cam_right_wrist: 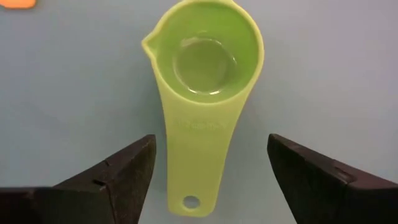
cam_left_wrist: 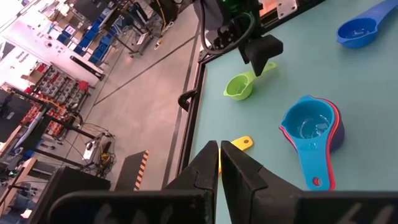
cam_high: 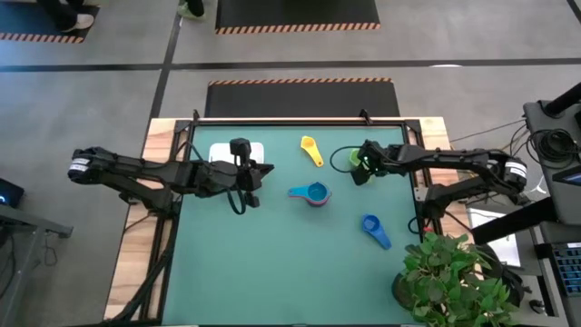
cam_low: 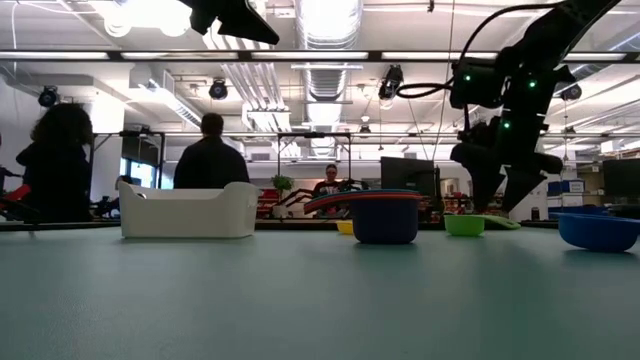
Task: Nest measuring cups in basket
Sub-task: Stack the green measuring on top of the light blue measuring cup
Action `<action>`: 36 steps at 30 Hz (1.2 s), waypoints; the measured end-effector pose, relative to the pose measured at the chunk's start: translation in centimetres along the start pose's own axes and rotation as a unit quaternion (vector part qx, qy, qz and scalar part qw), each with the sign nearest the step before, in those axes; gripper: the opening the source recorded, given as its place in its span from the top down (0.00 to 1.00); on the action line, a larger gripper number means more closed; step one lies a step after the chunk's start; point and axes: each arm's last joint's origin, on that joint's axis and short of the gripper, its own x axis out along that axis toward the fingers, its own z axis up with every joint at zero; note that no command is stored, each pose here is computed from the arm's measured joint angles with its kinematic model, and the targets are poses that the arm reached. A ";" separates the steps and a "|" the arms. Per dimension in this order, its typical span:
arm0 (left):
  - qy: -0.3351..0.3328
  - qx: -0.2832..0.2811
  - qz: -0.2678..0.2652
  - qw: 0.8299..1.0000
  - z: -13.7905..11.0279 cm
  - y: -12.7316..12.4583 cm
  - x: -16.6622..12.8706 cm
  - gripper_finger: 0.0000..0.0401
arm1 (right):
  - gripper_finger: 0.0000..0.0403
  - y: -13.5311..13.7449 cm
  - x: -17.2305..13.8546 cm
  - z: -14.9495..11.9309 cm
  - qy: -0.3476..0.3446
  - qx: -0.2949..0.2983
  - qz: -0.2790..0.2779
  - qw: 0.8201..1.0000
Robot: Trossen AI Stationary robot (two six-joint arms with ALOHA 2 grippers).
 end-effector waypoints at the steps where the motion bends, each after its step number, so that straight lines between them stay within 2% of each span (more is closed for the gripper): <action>1: 0.000 0.000 0.000 1.000 0.0 0.0 0.0 1.00 | 0.26 0.0 0.1 0.0 0.000 0.000 0.000 1.000; 12: 0.000 0.000 0.000 1.000 0.0 0.0 0.0 1.00 | 0.29 0.5 1.9 0.0 0.019 -0.005 -0.013 1.000; 22: 0.000 0.000 0.000 1.000 0.0 0.0 0.0 1.00 | 0.56 0.6 2.1 -0.1 0.025 0.008 -0.013 1.000; 26: 0.000 0.000 0.000 1.000 0.0 0.0 0.0 1.00 | 0.63 0.6 1.9 0.0 0.026 0.012 -0.003 1.000; 31: -0.001 0.000 -0.002 1.000 0.0 0.0 0.0 1.00 | 0.62 0.5 1.2 0.1 0.013 0.016 0.007 1.000; 36: -0.015 -0.003 -0.028 0.999 0.1 -0.2 0.0 1.00 | 0.60 0.8 -0.4 0.5 -0.017 0.016 0.033 0.999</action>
